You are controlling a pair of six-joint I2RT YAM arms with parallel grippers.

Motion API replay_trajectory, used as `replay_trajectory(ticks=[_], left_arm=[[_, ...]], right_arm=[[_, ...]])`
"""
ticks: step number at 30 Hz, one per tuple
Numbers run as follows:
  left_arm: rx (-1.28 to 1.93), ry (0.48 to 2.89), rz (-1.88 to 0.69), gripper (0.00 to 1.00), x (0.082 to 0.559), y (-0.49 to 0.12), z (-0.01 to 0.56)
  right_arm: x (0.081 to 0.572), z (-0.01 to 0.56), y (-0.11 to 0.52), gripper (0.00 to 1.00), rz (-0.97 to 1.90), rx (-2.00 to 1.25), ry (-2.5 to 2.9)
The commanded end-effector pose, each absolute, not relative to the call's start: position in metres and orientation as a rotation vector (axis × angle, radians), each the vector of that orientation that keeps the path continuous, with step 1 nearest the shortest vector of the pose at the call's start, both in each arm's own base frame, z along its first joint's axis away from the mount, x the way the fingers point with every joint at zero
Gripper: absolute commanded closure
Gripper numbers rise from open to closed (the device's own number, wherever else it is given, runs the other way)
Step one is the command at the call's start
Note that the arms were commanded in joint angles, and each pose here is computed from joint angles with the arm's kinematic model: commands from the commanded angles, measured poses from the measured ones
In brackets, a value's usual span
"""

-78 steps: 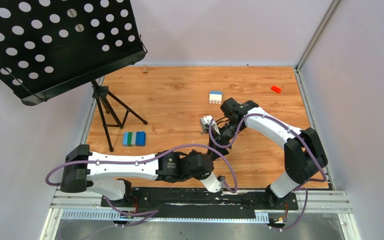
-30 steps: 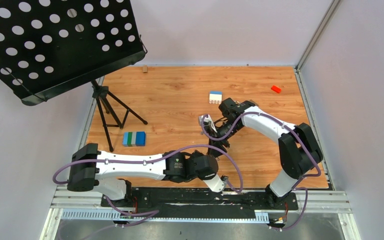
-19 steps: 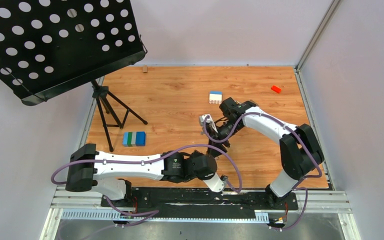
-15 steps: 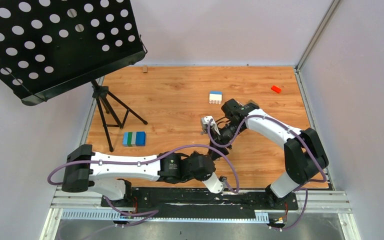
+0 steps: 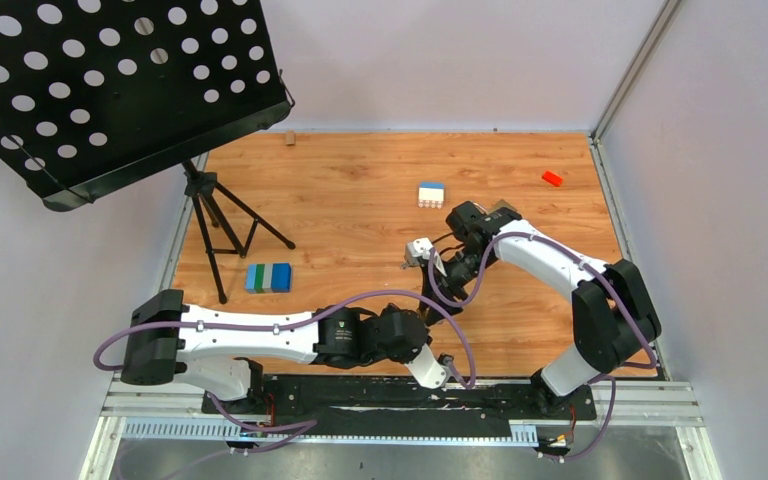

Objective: Unlock with the key

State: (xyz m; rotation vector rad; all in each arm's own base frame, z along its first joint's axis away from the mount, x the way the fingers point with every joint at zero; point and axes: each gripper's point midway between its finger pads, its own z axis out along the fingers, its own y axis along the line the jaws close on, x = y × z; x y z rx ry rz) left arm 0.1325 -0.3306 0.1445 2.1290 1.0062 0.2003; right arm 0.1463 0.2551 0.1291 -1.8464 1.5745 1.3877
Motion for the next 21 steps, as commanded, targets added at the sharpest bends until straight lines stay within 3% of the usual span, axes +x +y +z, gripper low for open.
replay_trajectory(ticks=[1,21], left_arm=[[2.047,0.936,0.101,1.00,0.125,-0.355,0.162],[2.032,0.903,0.247,1.00,0.122,-0.355,0.155]], right_arm=[[0.136,0.162,0.269,1.00,1.477,-1.800,1.361],[0.152,0.159,0.275,1.00,1.518,-1.728,1.530]])
